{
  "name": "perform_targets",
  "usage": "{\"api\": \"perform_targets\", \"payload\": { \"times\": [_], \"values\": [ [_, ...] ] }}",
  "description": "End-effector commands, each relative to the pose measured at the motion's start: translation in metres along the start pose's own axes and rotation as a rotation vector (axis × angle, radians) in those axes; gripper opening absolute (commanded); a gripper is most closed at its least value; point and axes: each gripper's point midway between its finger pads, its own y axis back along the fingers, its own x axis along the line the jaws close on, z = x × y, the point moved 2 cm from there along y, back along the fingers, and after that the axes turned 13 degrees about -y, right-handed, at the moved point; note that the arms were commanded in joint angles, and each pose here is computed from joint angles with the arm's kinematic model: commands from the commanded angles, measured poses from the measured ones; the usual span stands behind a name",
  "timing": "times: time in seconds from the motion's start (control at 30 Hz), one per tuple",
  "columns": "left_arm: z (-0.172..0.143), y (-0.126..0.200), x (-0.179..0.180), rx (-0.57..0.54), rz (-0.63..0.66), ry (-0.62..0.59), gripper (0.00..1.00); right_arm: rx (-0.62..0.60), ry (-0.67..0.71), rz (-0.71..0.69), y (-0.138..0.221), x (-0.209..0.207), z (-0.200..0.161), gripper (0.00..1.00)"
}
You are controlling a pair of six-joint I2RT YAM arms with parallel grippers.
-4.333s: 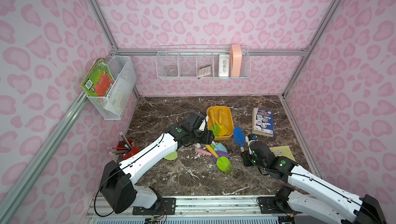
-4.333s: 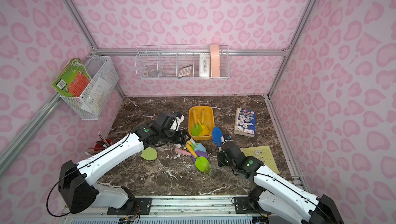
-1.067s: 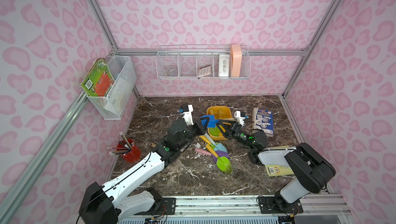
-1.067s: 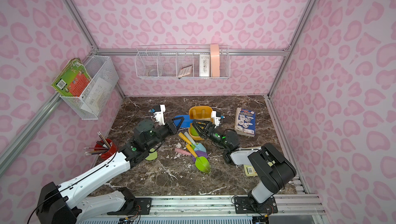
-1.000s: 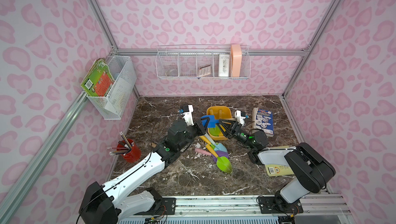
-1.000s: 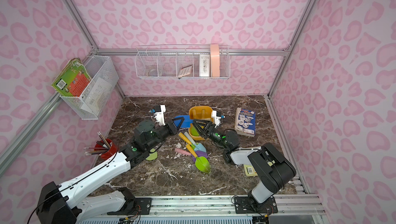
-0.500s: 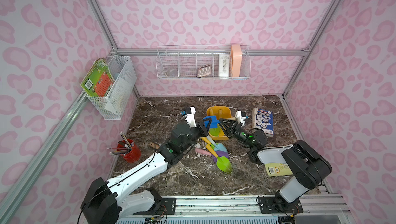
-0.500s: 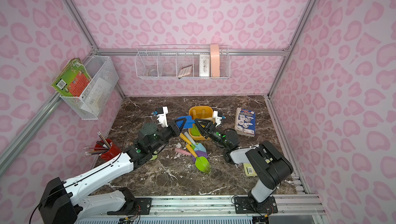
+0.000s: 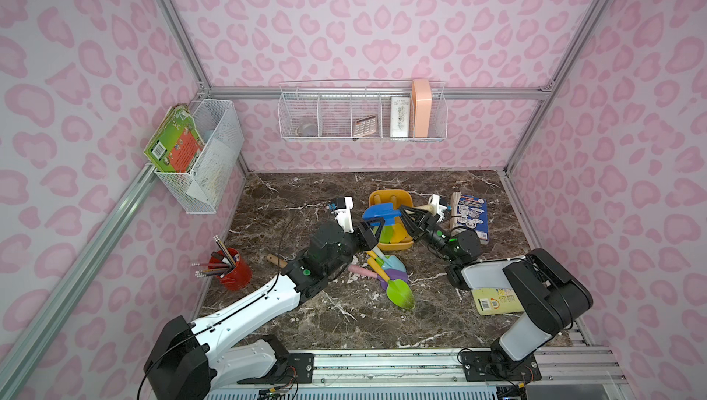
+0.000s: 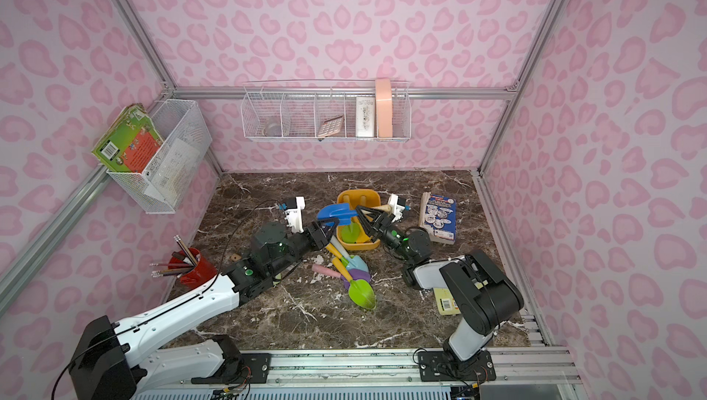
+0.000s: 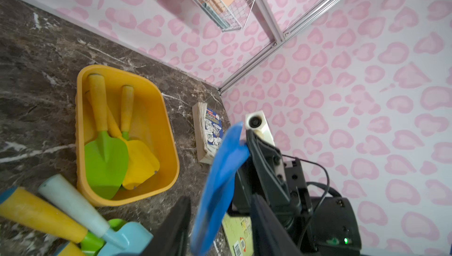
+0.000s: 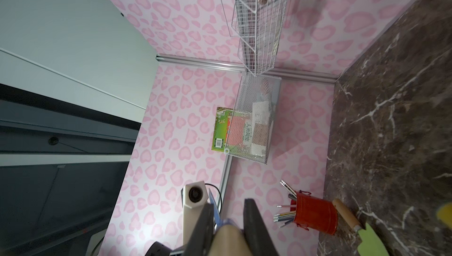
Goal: Put the shovel into the storage box
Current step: Adjust the shovel, then place the shovel in the storage box.
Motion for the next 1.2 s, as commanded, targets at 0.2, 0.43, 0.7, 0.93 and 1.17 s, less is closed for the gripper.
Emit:
{"api": "perform_targets", "payload": {
  "times": [0.2, 0.43, 0.7, 0.93, 1.17],
  "values": [
    [-0.005, 0.058, 0.044, 0.073, 0.28, -0.137, 0.66, 0.093, 0.246, -0.511, 0.014, -0.062, 0.039, 0.11],
    [-0.009, 0.077, 0.059, 0.092, 0.337, -0.145, 0.65, 0.173, 0.446, -0.816, 0.015, -0.088, 0.079, 0.11],
    [-0.02, 0.07, 0.063, 0.142, 0.327, -0.131, 0.63, 0.301, 0.577, -0.977, 0.003, -0.107, 0.107, 0.1],
    [-0.029, 0.061, 0.066, 0.171, 0.314, -0.106, 0.62, 0.375, 0.616, -1.027, -0.014, -0.12, 0.12, 0.12],
    [-0.034, 0.06, 0.072, 0.186, 0.317, -0.091, 0.61, 0.467, 0.584, -1.009, -0.029, -0.134, 0.121, 0.14]
  ]
}}
